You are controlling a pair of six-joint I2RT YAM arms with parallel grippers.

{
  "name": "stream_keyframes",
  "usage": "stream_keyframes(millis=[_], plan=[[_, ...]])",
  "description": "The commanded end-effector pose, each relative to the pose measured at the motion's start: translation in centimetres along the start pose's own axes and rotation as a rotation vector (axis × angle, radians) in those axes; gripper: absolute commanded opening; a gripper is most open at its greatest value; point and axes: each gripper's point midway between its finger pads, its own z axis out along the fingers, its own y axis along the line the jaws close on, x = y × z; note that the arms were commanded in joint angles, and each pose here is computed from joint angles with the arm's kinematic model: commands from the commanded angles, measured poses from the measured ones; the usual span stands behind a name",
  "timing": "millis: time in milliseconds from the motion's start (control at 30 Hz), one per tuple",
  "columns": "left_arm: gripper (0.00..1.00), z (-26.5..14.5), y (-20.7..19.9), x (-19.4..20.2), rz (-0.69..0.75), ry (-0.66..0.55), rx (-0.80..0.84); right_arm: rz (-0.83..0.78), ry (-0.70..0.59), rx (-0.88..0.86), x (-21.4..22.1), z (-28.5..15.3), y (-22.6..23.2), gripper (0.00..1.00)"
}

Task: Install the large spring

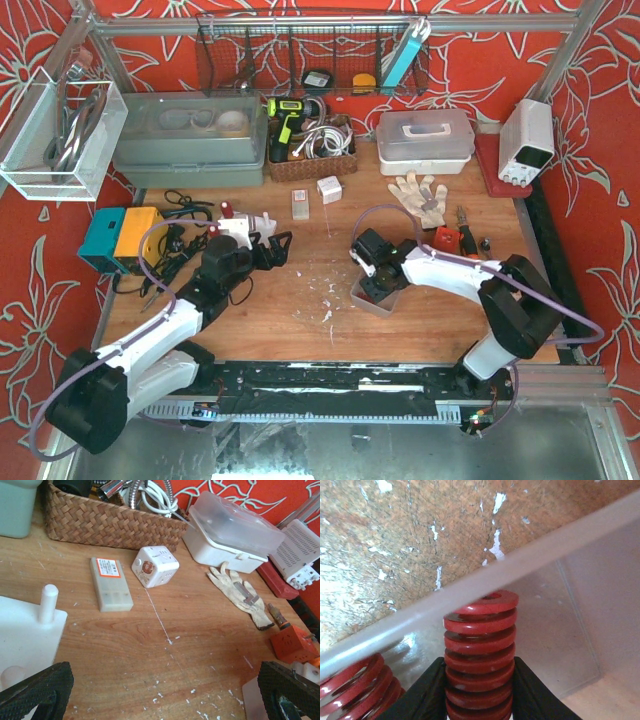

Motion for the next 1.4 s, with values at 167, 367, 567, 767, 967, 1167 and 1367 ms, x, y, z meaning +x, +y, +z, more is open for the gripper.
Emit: stream_keyframes(millis=[167,367,567,767,967,1167,1367], plan=[[1.00,-0.4,1.9,0.5,-0.074,-0.035,-0.080,-0.001,-0.100,0.008,-0.9,-3.9,-0.8,0.00],[1.00,-0.6,-0.1,0.6,-0.101,-0.028,0.039,0.028,-0.189,0.003,-1.2,-7.2,-1.3,0.00],[0.81,-1.1,-4.3,0.2,-0.125,0.014,0.252,-0.015,-0.464,-0.105,-4.0,-11.8,0.4,0.00],[0.65,-1.9,-8.3,0.1,-0.101,0.141,0.409,-0.101,-0.752,-0.151,-7.2,-15.4,3.1,0.00],[0.73,-2.7,-12.0,0.8,-0.075,0.275,0.533,-0.183,-0.863,-0.159,-9.3,-16.2,5.9,0.00],[0.72,-2.4,-13.0,2.0,-0.096,0.337,0.557,-0.177,-0.902,-0.174,-9.8,-15.9,6.6,0.00],[0.67,-2.3,-14.5,3.0,-0.139,0.399,0.634,-0.188,-0.899,-0.196,-9.7,-15.5,7.2,0.00]])
